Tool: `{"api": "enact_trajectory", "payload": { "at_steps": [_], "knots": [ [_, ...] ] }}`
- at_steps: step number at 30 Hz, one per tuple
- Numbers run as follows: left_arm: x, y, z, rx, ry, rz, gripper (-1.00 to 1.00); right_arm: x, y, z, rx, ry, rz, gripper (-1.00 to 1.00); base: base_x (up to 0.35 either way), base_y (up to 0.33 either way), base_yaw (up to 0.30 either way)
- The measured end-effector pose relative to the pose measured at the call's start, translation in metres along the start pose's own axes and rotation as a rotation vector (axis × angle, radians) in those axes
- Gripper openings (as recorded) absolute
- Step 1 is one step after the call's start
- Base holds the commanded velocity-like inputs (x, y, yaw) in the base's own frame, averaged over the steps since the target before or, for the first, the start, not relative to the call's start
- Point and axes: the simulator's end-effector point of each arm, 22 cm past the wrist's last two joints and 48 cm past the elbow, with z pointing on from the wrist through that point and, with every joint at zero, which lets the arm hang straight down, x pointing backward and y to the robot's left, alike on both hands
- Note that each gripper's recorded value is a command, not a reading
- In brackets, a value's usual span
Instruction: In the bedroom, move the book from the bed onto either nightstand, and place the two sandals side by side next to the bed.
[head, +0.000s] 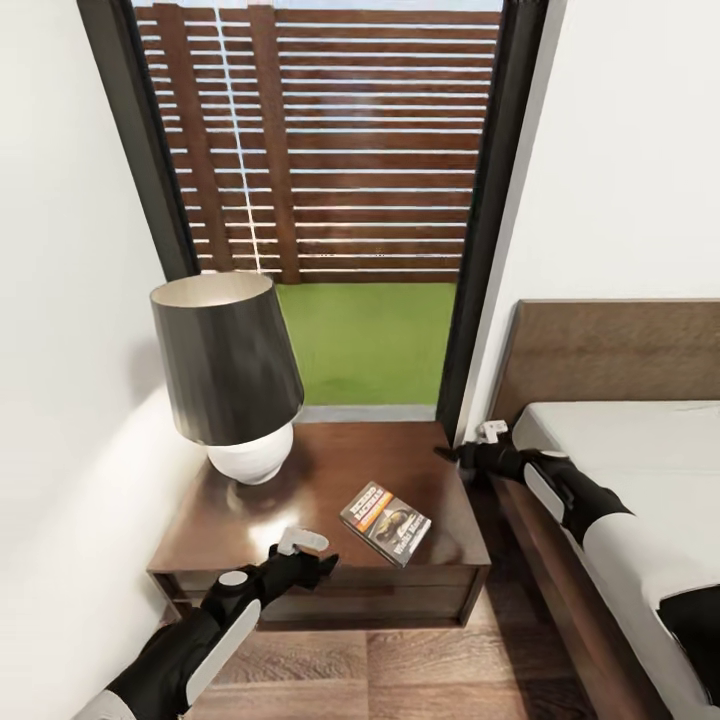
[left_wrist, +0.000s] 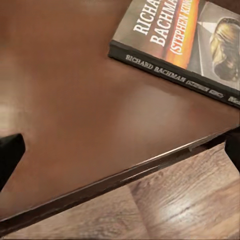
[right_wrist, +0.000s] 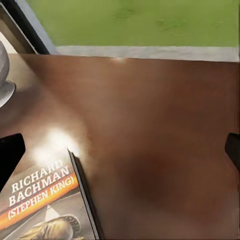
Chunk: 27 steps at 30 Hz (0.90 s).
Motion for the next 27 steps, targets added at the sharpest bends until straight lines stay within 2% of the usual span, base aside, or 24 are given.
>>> {"api": "enact_trajectory", "payload": {
  "at_steps": [4,6,10,14,27],
  "knots": [
    [-0.009,0.019,-0.004,-0.037,0.001,-0.044,1.0,-0.008,-0.008,-0.002,0.036,-0.014,-0.01,1.0,0.0,0.0,0.0],
    [-0.012,0.022,-0.006,-0.043,0.002,-0.051,1.0,-0.012,-0.013,-0.004,0.063,-0.014,-0.01,1.0,0.0,0.0,0.0],
    [-0.019,0.025,-0.01,-0.051,0.004,-0.061,1.0,-0.02,-0.033,-0.008,0.161,-0.012,-0.007,1.0,0.0,0.0,0.0],
    [-0.027,0.024,-0.014,-0.052,0.004,-0.063,1.0,-0.028,-0.037,-0.007,0.219,-0.012,-0.001,1.0,0.0,0.0,0.0],
    [-0.052,0.021,-0.027,-0.053,0.006,-0.066,1.0,-0.056,-0.024,-0.006,0.243,-0.016,0.006,1.0,0.0,0.0,0.0]
  ]
}}
